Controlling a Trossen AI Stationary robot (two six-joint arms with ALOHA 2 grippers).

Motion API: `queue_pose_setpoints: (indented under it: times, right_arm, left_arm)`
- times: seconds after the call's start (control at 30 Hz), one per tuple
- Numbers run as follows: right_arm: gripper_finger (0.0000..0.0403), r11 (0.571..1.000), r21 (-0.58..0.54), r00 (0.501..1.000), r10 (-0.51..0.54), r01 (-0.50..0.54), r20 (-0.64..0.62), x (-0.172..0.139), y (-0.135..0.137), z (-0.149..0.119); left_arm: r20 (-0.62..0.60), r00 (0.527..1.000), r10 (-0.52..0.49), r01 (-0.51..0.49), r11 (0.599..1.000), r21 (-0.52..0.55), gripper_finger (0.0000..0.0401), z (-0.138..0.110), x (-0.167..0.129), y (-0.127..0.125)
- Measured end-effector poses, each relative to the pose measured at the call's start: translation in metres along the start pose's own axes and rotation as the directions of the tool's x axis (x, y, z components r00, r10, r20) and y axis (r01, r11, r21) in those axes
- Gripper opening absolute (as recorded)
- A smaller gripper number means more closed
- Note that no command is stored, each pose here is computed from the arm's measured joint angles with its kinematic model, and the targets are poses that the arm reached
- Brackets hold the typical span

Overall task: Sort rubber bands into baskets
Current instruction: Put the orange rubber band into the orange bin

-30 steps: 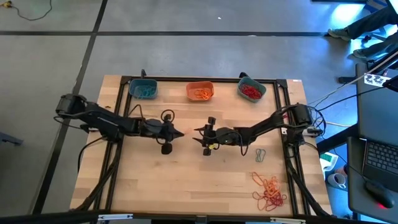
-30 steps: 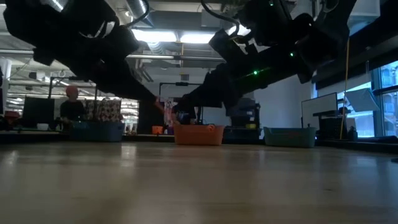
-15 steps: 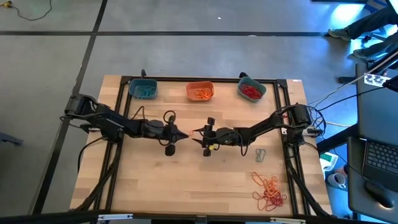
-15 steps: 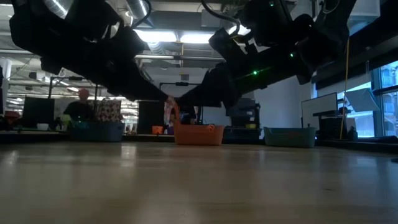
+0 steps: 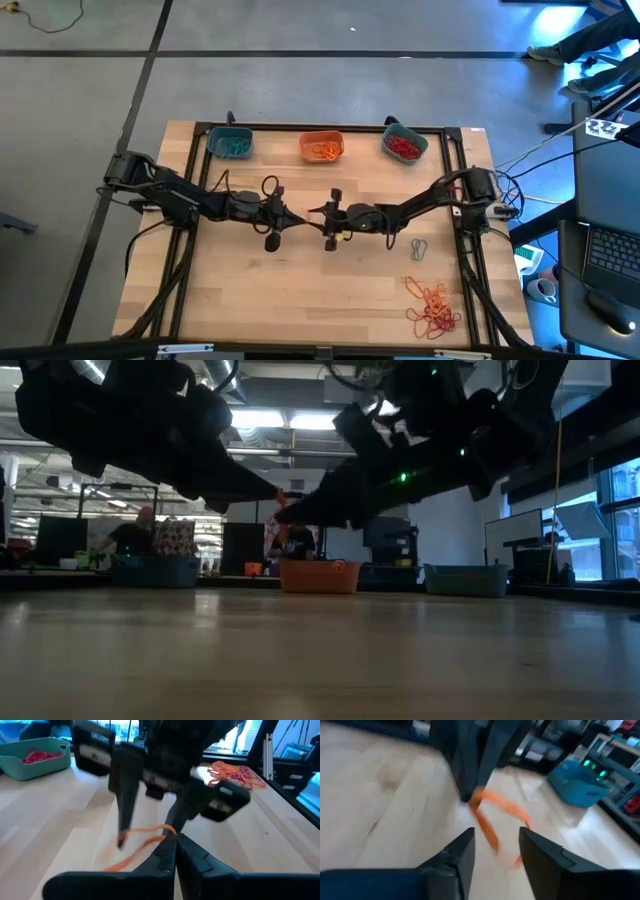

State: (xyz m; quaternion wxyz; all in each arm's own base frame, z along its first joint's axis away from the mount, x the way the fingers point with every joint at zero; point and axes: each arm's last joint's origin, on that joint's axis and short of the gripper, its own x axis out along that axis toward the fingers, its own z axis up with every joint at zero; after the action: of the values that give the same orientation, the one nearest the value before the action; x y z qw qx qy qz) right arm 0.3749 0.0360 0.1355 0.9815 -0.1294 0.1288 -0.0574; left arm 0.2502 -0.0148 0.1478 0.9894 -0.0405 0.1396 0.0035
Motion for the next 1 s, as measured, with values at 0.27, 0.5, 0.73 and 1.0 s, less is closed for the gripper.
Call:
queue_pose_setpoints:
  times: [0.27,0.5,0.73,1.0]
  right_arm:
    - [0.0039,0.998,-0.059,1.000,-0.022,0.021,-0.018,0.013,0.003,0.001]
    - [0.0018,0.993,-0.098,0.996,-0.068,0.062,-0.063,0.013,0.002,-0.001]
    - [0.0009,0.992,-0.112,0.993,-0.069,0.059,-0.096,0.010,0.001,0.000]
    - [0.0004,0.992,-0.118,0.988,-0.064,0.047,-0.142,0.000,-0.005,0.014]
  left_arm:
    - [0.000,1.000,-0.001,0.001,1.000,0.000,0.0003,0.000,0.000,0.000]
    - [0.003,1.000,0.007,-0.007,0.999,-0.043,0.0004,0.002,0.001,0.002]
    - [0.012,1.000,0.020,-0.019,1.000,-0.021,0.0054,0.007,0.002,0.005]
    - [-0.104,0.993,0.047,-0.047,0.999,-0.001,0.0152,0.007,-0.011,0.009]
